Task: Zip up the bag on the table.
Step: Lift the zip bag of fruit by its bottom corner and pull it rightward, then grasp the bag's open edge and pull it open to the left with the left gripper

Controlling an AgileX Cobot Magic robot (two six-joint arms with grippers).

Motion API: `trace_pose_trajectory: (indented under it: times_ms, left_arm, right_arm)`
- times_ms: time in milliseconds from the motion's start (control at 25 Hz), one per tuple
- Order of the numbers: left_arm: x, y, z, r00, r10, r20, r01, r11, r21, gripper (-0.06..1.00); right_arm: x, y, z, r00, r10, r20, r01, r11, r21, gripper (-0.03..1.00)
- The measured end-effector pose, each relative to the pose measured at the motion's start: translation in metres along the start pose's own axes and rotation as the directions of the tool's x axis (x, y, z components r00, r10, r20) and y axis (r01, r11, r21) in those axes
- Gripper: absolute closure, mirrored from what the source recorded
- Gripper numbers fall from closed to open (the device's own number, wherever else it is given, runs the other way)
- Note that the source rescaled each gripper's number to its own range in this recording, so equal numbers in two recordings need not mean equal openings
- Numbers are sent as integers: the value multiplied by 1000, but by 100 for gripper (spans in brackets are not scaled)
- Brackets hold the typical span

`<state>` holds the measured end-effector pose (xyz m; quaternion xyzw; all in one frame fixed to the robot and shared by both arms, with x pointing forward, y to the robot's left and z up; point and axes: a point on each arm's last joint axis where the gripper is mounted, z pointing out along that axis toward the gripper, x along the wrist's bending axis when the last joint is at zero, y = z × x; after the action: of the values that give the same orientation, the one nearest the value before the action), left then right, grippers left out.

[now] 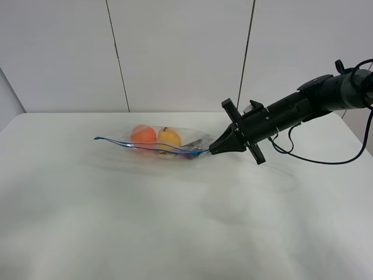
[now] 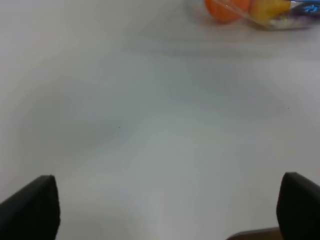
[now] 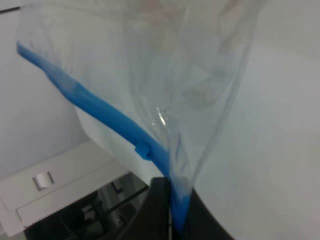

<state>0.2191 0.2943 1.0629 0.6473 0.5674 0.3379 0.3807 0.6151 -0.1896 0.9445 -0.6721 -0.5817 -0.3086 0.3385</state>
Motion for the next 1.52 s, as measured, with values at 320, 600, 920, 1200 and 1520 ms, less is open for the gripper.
trace_pose_trajectory:
  times_ms: [320,600,920,1200,1520]
  left_arm:
    - [0,0,0,1000,0,0,0,1000,-1,-5]
    - [0,0,0,1000,0,0,0,1000,-1,-5]
    - [0,6,-4,1000,3,-8,-3,999,-47,-5]
    - [5,63,-1,994,105,-44,-111,979,-173,-5]
    - [14,110,68,618,775,-128,-785,617,-53,-5]
  right_arm:
    - [4,0,0,999,-27,-46,27,1000,-4,96]
    - [4,0,0,998,-26,-48,26,1000,-5,96]
    - [4,0,0,998,-26,-48,26,1000,-5,96]
    - [4,0,0,998,-29,-49,29,1000,-5,96]
    - [4,0,0,998,-40,-49,40,999,-6,96]
